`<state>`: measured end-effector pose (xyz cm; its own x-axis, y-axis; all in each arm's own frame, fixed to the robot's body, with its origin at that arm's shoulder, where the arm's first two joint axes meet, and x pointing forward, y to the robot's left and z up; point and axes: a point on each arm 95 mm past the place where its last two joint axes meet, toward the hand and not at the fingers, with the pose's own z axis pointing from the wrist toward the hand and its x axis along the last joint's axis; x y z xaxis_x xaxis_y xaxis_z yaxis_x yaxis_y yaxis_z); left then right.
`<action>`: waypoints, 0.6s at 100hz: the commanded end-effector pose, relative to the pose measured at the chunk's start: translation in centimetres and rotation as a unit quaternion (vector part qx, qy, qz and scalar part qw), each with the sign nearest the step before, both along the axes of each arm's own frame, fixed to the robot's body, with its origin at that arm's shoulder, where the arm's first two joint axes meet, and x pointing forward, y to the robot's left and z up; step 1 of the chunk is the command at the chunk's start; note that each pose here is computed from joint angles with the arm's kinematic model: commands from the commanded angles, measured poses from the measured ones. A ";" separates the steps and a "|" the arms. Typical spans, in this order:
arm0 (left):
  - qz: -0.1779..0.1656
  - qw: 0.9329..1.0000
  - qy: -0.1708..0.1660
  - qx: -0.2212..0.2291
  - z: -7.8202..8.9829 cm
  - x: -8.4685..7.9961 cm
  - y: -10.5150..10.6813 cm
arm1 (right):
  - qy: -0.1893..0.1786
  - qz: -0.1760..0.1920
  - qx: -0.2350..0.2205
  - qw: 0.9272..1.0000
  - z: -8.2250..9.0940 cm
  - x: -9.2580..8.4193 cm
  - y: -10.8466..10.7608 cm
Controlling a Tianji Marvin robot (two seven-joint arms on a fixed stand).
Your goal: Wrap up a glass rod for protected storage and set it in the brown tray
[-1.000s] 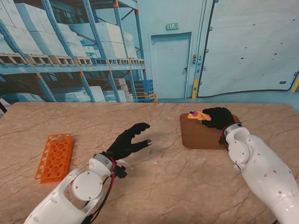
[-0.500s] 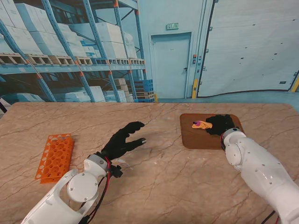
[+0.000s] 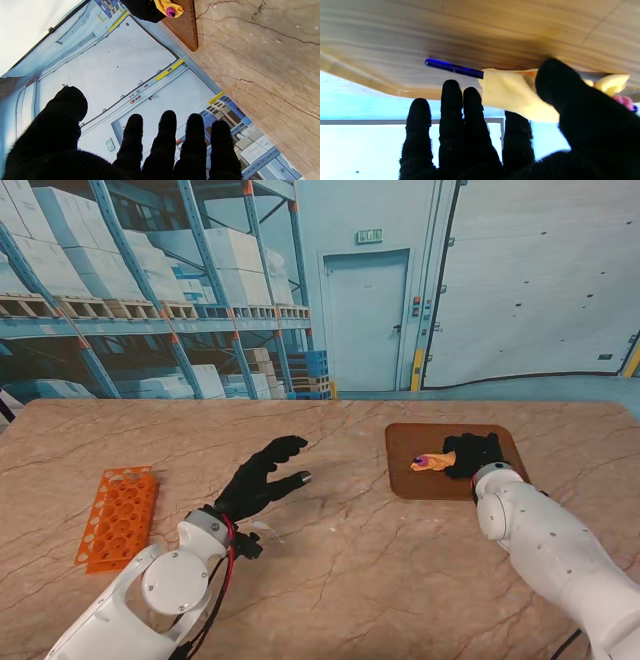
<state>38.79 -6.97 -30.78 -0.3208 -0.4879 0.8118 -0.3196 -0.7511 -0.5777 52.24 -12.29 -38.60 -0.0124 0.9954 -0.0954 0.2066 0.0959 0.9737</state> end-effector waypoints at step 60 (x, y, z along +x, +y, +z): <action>0.009 1.000 -0.029 0.006 0.4 0.1 0.3 | -0.029 0.090 0.044 0.995 5.0 -2.6 0.5</action>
<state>38.95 -6.76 -30.29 -0.3592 -0.4969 0.7899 -0.2756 -0.7522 -0.5985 49.81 -12.83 -34.12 -0.1564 0.9871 -0.0354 0.1592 0.0606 0.9854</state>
